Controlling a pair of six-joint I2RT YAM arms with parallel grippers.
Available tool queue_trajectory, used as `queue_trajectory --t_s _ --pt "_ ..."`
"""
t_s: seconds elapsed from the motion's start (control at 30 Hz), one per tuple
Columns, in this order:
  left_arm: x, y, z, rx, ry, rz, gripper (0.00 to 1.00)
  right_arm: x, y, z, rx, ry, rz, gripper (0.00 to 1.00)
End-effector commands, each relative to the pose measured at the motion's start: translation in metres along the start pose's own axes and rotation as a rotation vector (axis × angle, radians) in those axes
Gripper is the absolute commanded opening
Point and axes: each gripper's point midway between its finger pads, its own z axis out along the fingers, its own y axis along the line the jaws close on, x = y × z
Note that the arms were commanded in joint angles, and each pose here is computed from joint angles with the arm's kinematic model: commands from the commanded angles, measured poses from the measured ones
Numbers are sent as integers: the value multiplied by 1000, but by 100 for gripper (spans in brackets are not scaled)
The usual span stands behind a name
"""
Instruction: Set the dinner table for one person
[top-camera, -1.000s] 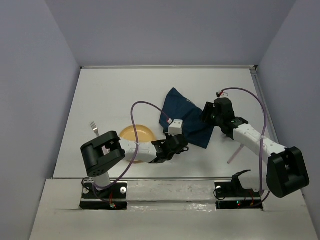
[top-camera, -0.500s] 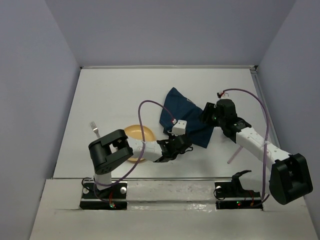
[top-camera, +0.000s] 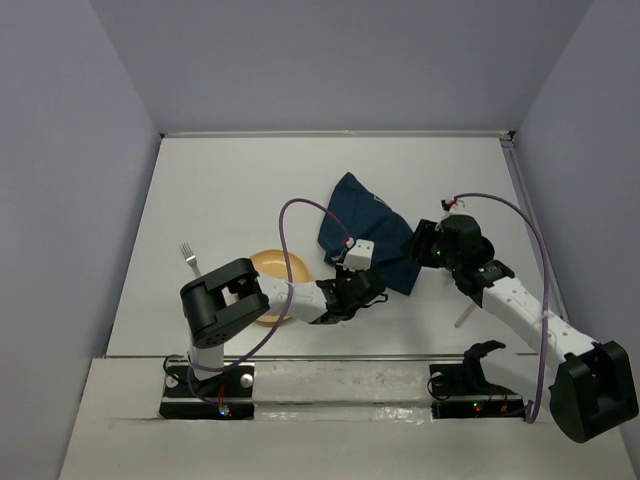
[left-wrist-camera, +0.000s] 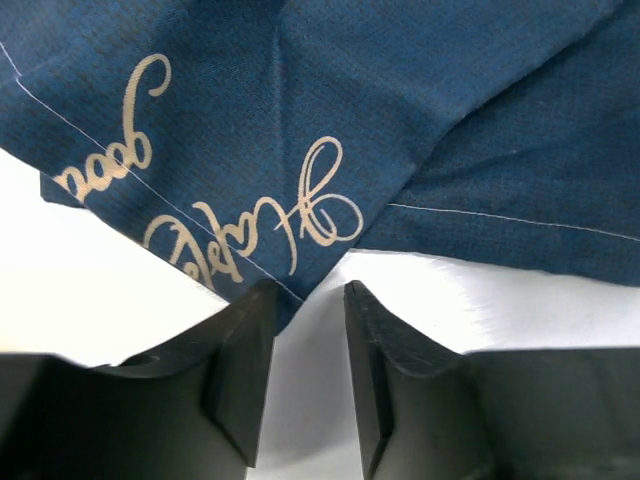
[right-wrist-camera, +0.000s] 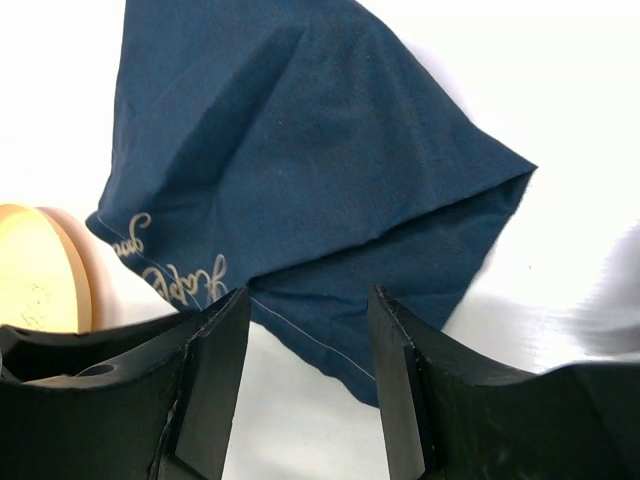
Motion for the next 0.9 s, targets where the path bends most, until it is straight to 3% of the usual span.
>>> queue_trajectory --t_s 0.0,0.2,0.27,0.4,0.87 --pt "-5 21 -6 -76 -23 61 50 -1 2 -7 -21 -11 -23 56" --pt "9 23 0 -84 9 99 26 3 -3 -11 1 -9 -6 56" --pt "10 26 1 -94 8 103 26 6 -4 -14 -1 -6 -1 56" --pt "5 38 1 -132 -10 119 0 24 -11 -21 9 42 3 56" --pt "-80 49 -51 -63 -200 -2 0 74 -20 -12 68 219 53 61"
